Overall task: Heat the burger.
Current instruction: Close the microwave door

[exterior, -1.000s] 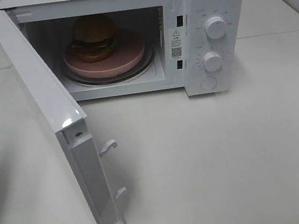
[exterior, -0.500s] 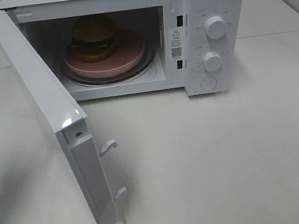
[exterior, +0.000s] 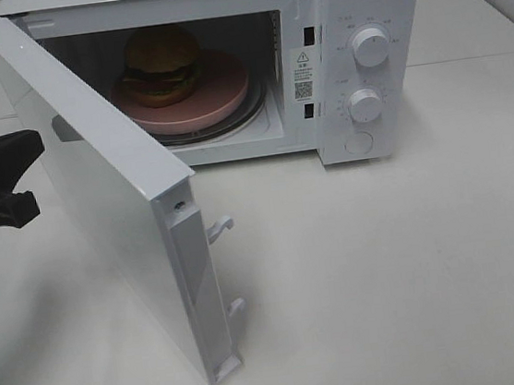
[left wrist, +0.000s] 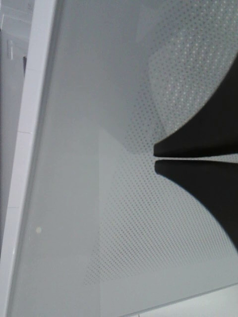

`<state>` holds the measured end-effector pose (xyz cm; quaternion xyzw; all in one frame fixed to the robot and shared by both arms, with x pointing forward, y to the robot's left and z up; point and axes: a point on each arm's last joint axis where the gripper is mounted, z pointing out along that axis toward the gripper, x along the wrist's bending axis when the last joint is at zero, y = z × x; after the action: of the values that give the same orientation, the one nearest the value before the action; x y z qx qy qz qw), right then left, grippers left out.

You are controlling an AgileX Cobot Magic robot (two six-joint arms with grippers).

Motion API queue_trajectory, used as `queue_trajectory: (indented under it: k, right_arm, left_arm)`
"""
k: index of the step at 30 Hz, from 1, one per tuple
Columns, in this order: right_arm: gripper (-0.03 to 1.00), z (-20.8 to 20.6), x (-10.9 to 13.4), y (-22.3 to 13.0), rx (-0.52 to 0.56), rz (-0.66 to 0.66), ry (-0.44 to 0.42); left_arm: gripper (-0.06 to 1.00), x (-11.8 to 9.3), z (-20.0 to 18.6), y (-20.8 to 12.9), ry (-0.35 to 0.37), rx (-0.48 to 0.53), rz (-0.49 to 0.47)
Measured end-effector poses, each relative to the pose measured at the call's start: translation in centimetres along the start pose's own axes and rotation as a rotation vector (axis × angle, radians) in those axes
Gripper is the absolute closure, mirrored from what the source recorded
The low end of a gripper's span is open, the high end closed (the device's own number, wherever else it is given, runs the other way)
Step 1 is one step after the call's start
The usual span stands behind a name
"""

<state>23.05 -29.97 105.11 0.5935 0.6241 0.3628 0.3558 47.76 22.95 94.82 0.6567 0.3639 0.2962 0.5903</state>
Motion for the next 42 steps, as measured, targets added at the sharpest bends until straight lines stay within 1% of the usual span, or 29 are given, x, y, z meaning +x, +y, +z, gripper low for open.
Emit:
queue_trajectory:
  k: [6,9,10,12,14,19,26,31,32,35,37,40,42]
  right_arm:
    - [0.50,0.0,0.0,0.0,0.000,0.000,0.000]
    - [0.50,0.0,0.0,0.0,0.000,0.000,0.000]
    - [0.50,0.0,0.0,0.0,0.000,0.000,0.000]
    - [0.50,0.0,0.0,0.0,0.000,0.000,0.000]
    - [0.50,0.0,0.0,0.0,0.000,0.000,0.000]
    - [0.50,0.0,0.0,0.0,0.000,0.000,0.000]
    - [0.50,0.0,0.0,0.0,0.000,0.000,0.000]
    - [0.50,0.0,0.0,0.0,0.000,0.000,0.000]
    - [0.50,0.0,0.0,0.0,0.000,0.000,0.000]
    - [0.50,0.0,0.0,0.0,0.000,0.000,0.000]
    - [0.50,0.0,0.0,0.0,0.000,0.000,0.000]
    - [0.50,0.0,0.0,0.0,0.000,0.000,0.000]
    - [0.50,0.0,0.0,0.0,0.000,0.000,0.000]
  left_arm:
    - [0.94,0.0,0.0,-0.1,0.004,0.016,0.000]
    - [0.94,-0.4,0.2,-0.3,0.003,0.029,-0.003]
    - [0.94,-1.0,0.5,-0.3,-0.003,0.032,0.003]
    - [0.94,-1.2,0.6,-0.3,0.001,0.031,0.007]
    - [0.94,-1.8,0.9,-0.5,0.007,0.034,0.030]
    - [0.94,-1.7,1.7,-1.0,0.039,0.048,0.033]
    - [0.94,-1.6,3.7,-0.8,0.024,0.035,0.040]
    - [0.94,-1.5,3.9,-0.6,0.027,0.025,0.041]
    - [0.94,-1.3,4.0,-0.4,0.045,0.018,0.032]
    - [0.94,-1.3,4.1,-0.4,0.054,0.015,0.026]
    - [0.94,-1.1,4.1,-0.3,0.122,0.003,-0.003]
    - [0.94,-1.2,4.2,-0.3,0.129,0.003,0.000]
    - [0.94,-1.5,5.1,-0.5,0.148,0.004,0.014]
